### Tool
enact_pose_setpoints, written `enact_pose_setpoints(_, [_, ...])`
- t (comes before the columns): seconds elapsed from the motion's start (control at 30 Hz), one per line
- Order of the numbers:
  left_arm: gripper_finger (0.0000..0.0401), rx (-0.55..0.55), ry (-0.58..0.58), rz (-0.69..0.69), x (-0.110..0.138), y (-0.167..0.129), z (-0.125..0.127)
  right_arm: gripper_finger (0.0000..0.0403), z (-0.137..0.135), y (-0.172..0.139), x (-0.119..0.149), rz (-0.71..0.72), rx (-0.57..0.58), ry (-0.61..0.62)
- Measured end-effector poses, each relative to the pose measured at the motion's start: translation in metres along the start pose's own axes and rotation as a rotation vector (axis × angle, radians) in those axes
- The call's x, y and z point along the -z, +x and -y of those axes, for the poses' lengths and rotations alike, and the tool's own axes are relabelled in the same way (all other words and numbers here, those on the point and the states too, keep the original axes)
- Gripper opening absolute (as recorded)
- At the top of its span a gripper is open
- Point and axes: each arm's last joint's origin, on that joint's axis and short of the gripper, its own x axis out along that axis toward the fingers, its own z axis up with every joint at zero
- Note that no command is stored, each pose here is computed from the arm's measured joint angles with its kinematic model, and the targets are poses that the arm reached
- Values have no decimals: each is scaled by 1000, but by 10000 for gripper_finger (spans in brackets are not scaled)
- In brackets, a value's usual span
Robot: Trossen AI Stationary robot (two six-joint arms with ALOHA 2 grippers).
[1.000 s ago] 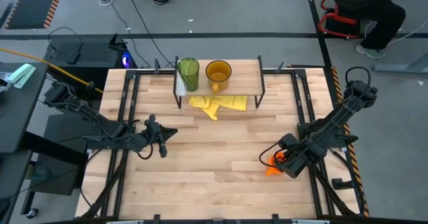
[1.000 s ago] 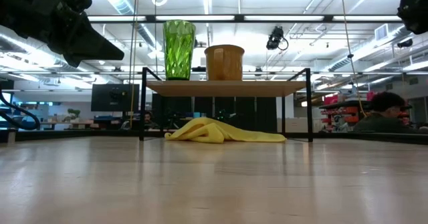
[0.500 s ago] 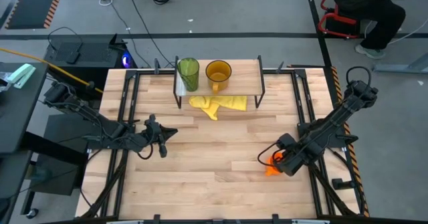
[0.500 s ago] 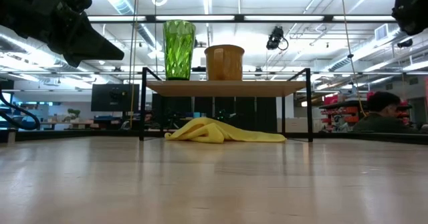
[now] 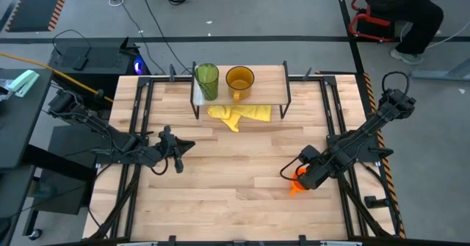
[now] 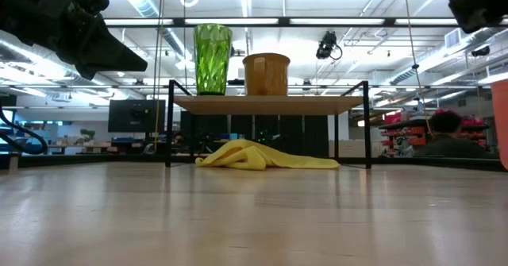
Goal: Stack small to large cups/mugs on shelf
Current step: Put the orange mug on the shelf
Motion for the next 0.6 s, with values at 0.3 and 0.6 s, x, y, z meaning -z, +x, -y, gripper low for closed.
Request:
enact_pose_setpoints(0.3, [26,0,0,0,0,0,0,1,7,-16,-16,8,97,-33])
enact_pose_setpoints(0.6, [35,0,1,0,0,0,0,0,2,-48,-40,111,65,-129])
